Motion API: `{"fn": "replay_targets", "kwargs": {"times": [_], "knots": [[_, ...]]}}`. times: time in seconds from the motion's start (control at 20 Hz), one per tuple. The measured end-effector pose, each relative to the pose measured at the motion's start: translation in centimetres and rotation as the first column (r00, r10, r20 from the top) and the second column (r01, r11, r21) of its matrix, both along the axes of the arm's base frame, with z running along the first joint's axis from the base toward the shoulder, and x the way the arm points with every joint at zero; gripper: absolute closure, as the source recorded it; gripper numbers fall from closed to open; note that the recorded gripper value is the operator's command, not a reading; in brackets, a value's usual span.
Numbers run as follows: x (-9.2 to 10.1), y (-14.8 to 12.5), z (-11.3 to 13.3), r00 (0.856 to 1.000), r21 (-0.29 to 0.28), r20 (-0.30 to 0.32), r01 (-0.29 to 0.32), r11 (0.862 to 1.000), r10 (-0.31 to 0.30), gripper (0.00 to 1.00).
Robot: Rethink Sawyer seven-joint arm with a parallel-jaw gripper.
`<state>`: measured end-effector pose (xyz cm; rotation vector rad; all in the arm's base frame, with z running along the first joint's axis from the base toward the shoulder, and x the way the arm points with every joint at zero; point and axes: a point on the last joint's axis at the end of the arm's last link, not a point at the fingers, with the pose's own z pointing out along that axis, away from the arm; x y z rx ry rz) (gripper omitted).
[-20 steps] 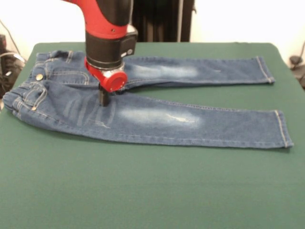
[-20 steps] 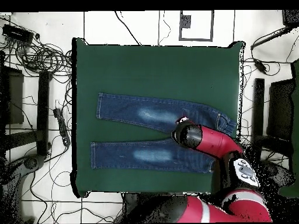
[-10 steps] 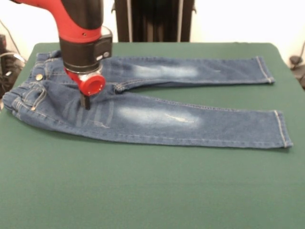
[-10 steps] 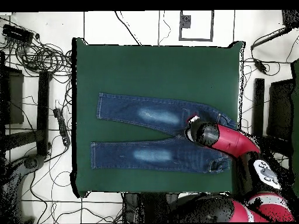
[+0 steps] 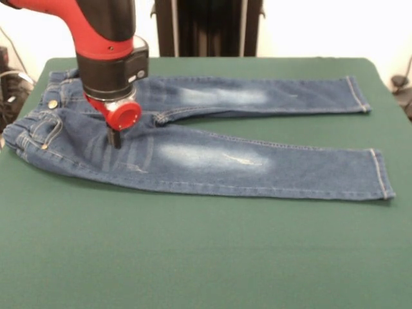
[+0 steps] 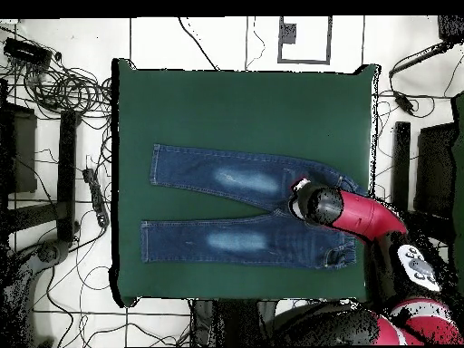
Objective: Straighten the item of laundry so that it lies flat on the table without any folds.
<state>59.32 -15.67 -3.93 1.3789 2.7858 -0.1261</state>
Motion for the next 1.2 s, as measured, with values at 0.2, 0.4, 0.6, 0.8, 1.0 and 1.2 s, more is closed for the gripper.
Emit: {"fn": "replay_targets", "kwargs": {"times": [0.2, 0.4, 0.6, 0.8, 1.0, 1.2], "knots": [[0.0, 0.0, 0.0, 1.000, 0.001, 0.001, -0.006, 1.000, 0.006, 1.00], [0.6, -0.2, 0.8, 1.000, 0.008, 0.011, -0.014, 1.000, 0.013, 1.00], [1.5, -1.0, 2.8, 1.000, -0.001, 0.030, -0.007, 1.000, 0.007, 1.00], [2.5, -1.9, 6.8, 0.998, -0.029, 0.067, -0.004, 1.000, 0.006, 1.00], [3.0, -2.2, 9.1, 0.996, -0.045, 0.093, -0.004, 0.999, 0.008, 1.00], [3.4, -2.8, 10.1, 0.994, -0.050, 0.111, 0.001, 0.999, 0.004, 1.00]]}}
